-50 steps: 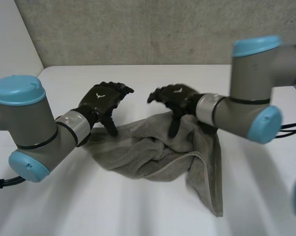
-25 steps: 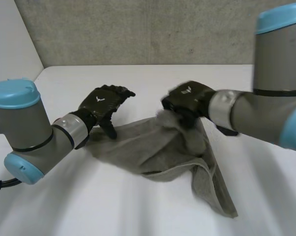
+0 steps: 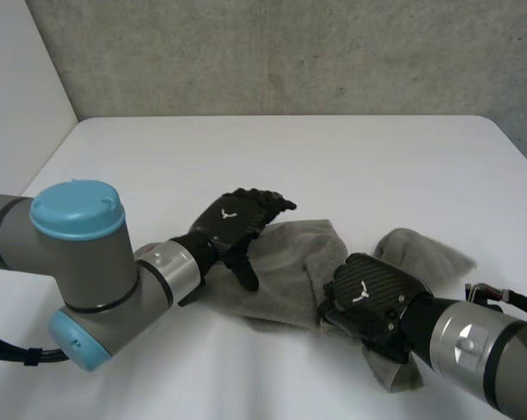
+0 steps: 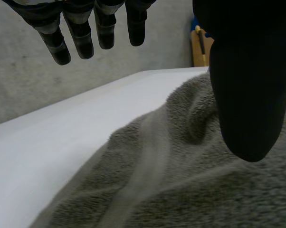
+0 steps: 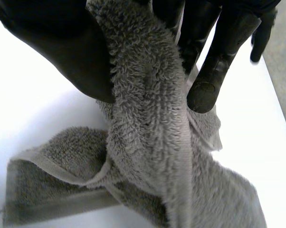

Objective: Fold the laundry

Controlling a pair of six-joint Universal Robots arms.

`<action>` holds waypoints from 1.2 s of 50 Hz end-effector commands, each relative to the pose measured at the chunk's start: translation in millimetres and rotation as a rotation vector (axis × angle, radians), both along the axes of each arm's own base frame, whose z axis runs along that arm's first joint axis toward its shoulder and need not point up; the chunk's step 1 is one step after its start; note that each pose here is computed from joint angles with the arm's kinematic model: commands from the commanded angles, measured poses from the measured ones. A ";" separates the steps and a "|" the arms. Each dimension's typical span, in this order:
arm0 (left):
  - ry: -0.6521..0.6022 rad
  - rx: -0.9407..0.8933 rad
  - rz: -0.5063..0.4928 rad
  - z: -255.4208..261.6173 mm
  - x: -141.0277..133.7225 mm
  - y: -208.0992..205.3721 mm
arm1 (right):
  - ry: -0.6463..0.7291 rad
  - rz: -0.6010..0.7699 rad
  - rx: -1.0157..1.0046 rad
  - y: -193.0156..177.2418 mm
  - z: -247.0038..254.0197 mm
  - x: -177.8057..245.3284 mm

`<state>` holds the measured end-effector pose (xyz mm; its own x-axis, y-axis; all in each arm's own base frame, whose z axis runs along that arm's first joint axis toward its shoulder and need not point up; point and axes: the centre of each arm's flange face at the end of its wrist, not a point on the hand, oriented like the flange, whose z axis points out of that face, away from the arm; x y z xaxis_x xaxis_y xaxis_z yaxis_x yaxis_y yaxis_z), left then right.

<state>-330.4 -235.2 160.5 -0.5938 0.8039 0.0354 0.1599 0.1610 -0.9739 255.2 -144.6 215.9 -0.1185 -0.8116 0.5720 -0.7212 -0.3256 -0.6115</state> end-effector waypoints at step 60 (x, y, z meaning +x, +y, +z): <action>0.278 -0.334 0.609 77.3 79.8 -4.3 | -0.596 -0.227 -0.277 -103.5 59.6 27.9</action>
<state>-266.2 -258.8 307.7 -0.9285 0.3600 0.0907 -0.2179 -0.3307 -0.9182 278.2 -255.4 340.7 -0.7234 -0.3913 0.5688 -0.2831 -0.5834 -0.7613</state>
